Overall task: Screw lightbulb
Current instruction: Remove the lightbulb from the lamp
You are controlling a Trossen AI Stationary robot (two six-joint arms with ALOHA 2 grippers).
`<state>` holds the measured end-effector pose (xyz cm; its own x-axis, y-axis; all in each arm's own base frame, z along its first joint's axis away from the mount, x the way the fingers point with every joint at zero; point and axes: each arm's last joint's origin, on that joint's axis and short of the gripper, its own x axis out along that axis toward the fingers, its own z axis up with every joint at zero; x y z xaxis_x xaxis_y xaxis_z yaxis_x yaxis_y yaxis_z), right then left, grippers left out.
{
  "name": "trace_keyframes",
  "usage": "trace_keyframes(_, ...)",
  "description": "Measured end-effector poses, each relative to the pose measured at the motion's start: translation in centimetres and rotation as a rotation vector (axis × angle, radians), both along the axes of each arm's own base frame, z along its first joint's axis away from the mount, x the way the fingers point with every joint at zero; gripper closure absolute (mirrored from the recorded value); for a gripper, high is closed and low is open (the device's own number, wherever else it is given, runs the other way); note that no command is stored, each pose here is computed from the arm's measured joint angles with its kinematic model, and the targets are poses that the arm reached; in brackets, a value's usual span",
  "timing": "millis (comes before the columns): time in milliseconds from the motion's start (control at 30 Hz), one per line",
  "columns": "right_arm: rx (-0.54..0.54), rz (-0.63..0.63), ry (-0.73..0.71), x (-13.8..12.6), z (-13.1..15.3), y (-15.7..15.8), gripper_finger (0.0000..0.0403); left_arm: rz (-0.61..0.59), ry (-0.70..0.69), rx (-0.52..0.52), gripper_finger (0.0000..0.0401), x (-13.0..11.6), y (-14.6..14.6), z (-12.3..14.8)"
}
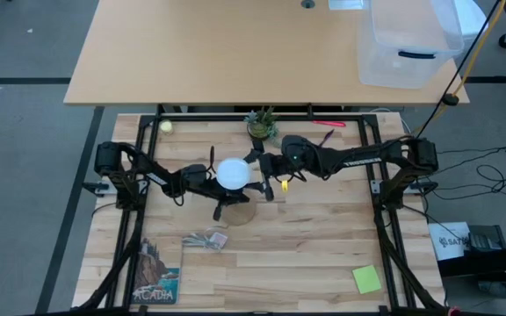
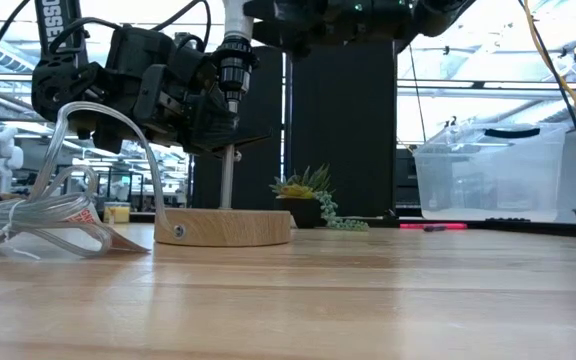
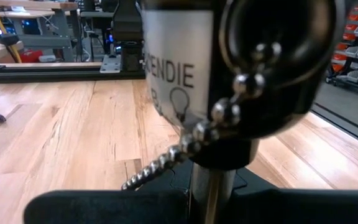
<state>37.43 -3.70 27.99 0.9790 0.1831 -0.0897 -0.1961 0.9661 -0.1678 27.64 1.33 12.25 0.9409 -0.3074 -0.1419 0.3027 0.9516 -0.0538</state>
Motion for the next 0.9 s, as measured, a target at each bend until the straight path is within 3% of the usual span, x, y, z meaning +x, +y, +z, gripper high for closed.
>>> trace_keyframes(333,-0.019,-0.072,0.108,-1.6,0.1,-0.1,0.0119,0.004,0.0,0.003,0.0379,0.0,0.0,0.0)
trace_keyframes(600,0.08,-0.158,0.092,-3.5,-2.3,-0.1,0.0119,0.041,0.004,0.006,0.0379,0.0,0.1,0.0)
trace_keyframes(700,0.147,-0.19,0.017,-3.8,-2.7,0.9,0.0119,0.062,0.007,0.006,0.0379,0.0,0.2,-0.1)
trace_keyframes(900,0.113,-0.308,0.026,-3.9,-3.6,4.7,0.0119,0.116,0.009,0.01,0.0379,0.1,0.3,-0.1)
